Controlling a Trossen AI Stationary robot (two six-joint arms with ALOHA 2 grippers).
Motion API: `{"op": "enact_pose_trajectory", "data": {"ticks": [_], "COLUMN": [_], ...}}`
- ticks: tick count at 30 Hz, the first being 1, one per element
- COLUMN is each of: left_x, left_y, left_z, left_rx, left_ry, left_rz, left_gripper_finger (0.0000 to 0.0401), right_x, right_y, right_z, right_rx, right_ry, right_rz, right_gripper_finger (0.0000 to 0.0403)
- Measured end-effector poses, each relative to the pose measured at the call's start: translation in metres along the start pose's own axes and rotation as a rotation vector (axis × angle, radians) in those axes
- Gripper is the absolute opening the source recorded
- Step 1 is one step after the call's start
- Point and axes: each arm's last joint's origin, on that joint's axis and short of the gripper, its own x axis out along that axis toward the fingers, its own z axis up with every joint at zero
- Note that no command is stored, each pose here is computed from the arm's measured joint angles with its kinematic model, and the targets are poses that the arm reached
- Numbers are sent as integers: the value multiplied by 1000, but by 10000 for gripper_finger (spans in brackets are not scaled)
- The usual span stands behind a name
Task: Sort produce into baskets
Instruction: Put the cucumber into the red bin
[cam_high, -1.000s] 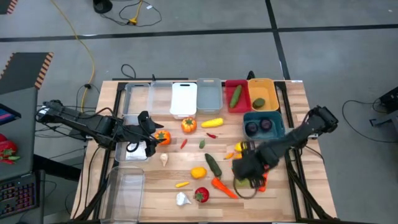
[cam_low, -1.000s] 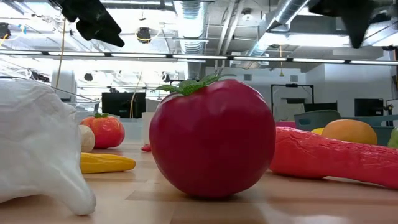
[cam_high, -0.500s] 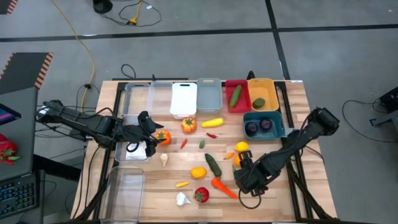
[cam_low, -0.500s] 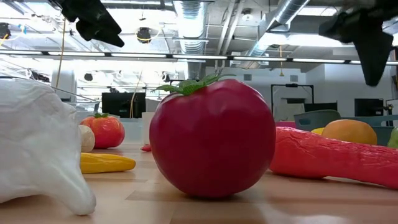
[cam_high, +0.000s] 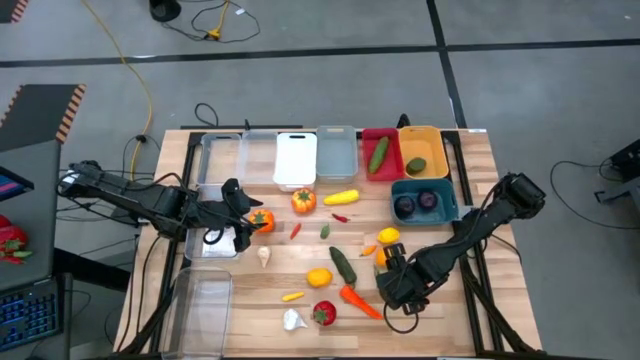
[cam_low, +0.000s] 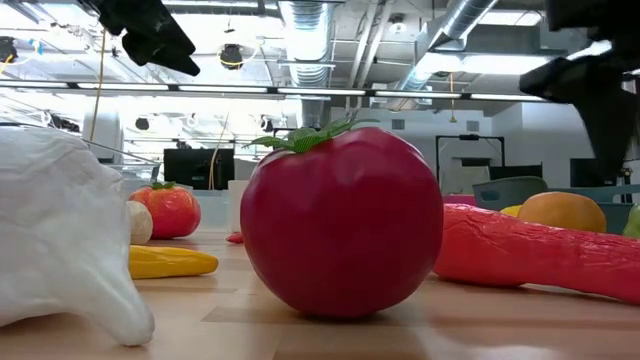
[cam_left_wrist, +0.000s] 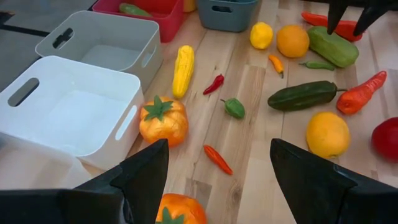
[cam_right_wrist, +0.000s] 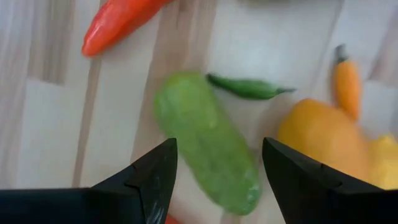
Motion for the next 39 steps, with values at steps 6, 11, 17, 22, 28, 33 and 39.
{"op": "enact_pose_trajectory", "data": {"ticks": [6,11,17,22,28,33,39], "left_x": [0,0,0,0,0,0,0], "left_y": [0,0,0,0,0,0,0], "left_z": [0,0,0,0,0,0,0], "left_rx": [0,0,0,0,0,0,0], "left_ry": [0,0,0,0,0,0,0], "left_rz": [0,0,0,0,0,0,0], "left_gripper_finger": [267,267,267,267,267,267,267], "right_x": [12,17,24,24,24,24,24], "right_y": [1,1,0,0,0,0,0], "right_z": [-8,-9,-13,-13,-13,-13,-13], "right_rx": [-6,-4,-6,-4,-4,-3,-3], "right_ry": [11,-8,-4,-4,-4,-4,-4], "right_rz": [24,28,30,30,30,30,31], "right_gripper_finger": [263,261,260,260,249,212,161]}}
